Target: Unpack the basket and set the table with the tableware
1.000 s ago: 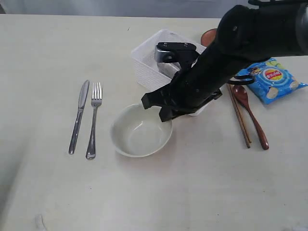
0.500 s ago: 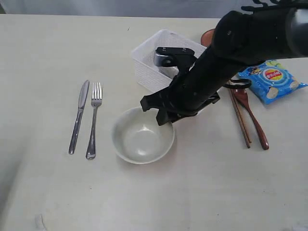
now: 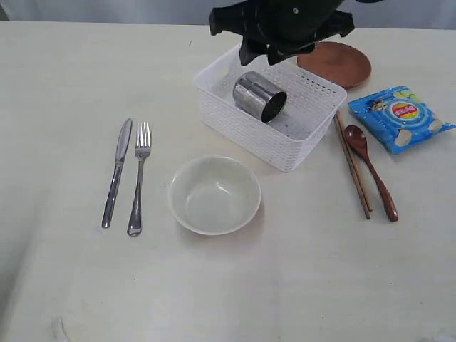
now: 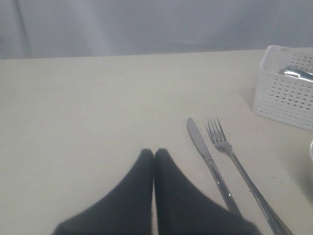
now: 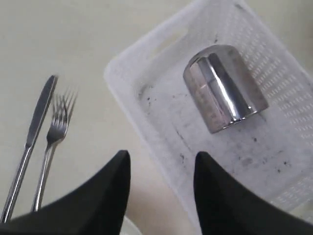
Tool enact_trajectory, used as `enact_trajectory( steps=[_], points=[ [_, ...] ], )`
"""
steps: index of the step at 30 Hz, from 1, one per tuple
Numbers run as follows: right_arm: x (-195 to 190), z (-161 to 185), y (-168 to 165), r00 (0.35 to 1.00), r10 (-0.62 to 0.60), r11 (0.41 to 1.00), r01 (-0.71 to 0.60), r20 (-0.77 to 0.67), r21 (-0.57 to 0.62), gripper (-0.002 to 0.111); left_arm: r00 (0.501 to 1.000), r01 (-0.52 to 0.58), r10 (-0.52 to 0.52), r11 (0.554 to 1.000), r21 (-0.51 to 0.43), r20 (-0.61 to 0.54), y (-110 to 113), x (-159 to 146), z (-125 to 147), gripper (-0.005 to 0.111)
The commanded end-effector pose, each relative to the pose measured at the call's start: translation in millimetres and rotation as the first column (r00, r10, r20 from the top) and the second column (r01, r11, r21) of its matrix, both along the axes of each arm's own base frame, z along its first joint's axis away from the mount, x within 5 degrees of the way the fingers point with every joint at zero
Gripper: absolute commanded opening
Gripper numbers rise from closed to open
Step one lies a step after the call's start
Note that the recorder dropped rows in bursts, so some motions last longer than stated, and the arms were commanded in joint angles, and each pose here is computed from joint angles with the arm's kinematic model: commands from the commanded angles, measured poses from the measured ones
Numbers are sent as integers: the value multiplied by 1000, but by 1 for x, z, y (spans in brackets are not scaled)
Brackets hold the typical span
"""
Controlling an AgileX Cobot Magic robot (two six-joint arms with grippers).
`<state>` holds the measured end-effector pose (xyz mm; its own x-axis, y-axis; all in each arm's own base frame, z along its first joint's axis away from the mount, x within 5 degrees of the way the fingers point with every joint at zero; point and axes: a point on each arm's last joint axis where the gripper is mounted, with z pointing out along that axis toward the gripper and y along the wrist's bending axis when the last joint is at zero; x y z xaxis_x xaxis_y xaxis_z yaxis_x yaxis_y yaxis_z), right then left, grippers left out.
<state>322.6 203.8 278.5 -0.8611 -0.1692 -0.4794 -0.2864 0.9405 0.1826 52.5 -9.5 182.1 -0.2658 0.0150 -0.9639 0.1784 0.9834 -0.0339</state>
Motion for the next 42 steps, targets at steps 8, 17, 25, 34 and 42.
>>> enact_trajectory(
  steps=[8, 17, 25, 34, 42],
  points=[
    [49, -69, -24, 915, -254, 945, 303, -312, 120, 41, 1000, 4, -4, 1000, 2, 11, 0, 0, 0, 0],
    [57, -96, -22, 879, -318, 922, 375, -356, 102, 41, 1000, 4, -4, 1000, 2, 11, 0, 0, 0, 0],
    [68, -113, -20, 878, -352, 904, 409, -324, 126, 41, 1000, 4, -4, 1000, 2, 11, 0, 0, 0, 0],
    [81, -115, -11, 915, -358, 893, 394, -188, 218, 41, 1000, 4, -4, 1000, 2, 11, 0, 0, 0, 0],
    [81, -111, 3, 945, -313, 911, 326, -91, 254, 13, 1000, 4, -4, 1000, 2, 11, 0, 0, 0, 0]
  ],
)
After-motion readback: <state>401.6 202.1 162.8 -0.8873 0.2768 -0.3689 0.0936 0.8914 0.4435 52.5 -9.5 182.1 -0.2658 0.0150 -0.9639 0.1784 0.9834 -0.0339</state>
